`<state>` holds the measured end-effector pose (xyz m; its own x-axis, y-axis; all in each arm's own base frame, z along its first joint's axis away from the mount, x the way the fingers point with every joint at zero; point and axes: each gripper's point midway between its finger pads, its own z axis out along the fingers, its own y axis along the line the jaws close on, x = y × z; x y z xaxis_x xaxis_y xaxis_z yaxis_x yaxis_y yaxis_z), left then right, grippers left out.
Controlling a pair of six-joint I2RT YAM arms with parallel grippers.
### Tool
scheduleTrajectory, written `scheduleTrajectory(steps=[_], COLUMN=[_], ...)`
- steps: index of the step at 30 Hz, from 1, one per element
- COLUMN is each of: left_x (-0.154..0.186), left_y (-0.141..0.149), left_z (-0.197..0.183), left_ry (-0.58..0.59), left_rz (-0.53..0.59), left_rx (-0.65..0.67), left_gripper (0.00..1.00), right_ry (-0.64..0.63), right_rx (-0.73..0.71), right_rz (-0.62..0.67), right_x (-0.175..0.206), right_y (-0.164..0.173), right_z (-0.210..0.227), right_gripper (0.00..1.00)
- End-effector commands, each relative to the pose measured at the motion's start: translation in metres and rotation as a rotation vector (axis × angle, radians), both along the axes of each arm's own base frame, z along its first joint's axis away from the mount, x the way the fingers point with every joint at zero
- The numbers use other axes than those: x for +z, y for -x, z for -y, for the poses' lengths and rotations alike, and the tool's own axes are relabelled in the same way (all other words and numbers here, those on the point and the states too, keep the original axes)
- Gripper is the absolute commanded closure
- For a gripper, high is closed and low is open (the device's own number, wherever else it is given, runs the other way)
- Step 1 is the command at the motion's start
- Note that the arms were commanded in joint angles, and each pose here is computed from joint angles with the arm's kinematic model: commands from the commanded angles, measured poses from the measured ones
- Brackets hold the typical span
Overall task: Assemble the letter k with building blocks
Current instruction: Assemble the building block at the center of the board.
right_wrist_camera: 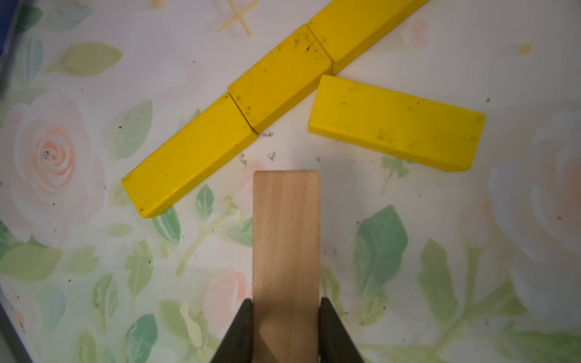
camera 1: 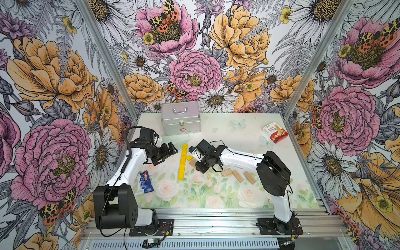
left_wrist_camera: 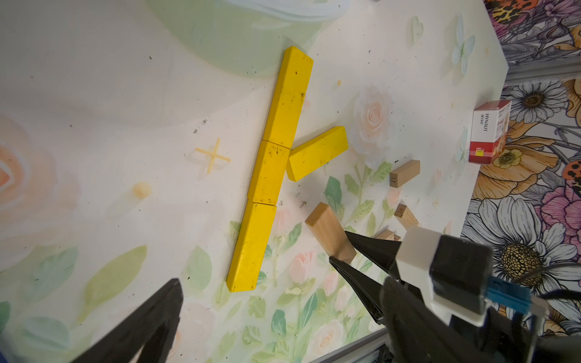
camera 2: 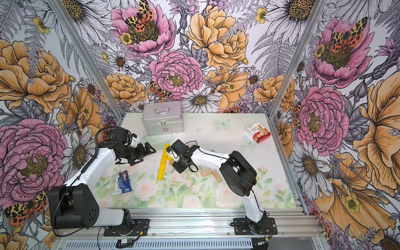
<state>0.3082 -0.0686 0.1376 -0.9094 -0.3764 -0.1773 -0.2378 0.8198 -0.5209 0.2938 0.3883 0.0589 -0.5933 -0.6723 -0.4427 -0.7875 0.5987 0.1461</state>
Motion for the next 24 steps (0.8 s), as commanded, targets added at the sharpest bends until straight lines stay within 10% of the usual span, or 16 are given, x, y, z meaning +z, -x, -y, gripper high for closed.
scheduleTrajectory(steps=[1,24], left_x=[0.013,0.008], left_y=[-0.014,-0.014], left_z=[-0.001,0.000], left_ry=[-0.016,-0.017], left_rz=[0.062,0.052], left_rx=[0.012,0.004], left_gripper=[0.01,0.01], right_ry=[-0.023,-0.046], right_rx=[0.003,0.006], right_rz=[0.010,-0.035], right_x=[0.005,-0.002], right_y=[-0.007,-0.006], right_z=[-0.007,-0.019], right_gripper=[1.00,1.00])
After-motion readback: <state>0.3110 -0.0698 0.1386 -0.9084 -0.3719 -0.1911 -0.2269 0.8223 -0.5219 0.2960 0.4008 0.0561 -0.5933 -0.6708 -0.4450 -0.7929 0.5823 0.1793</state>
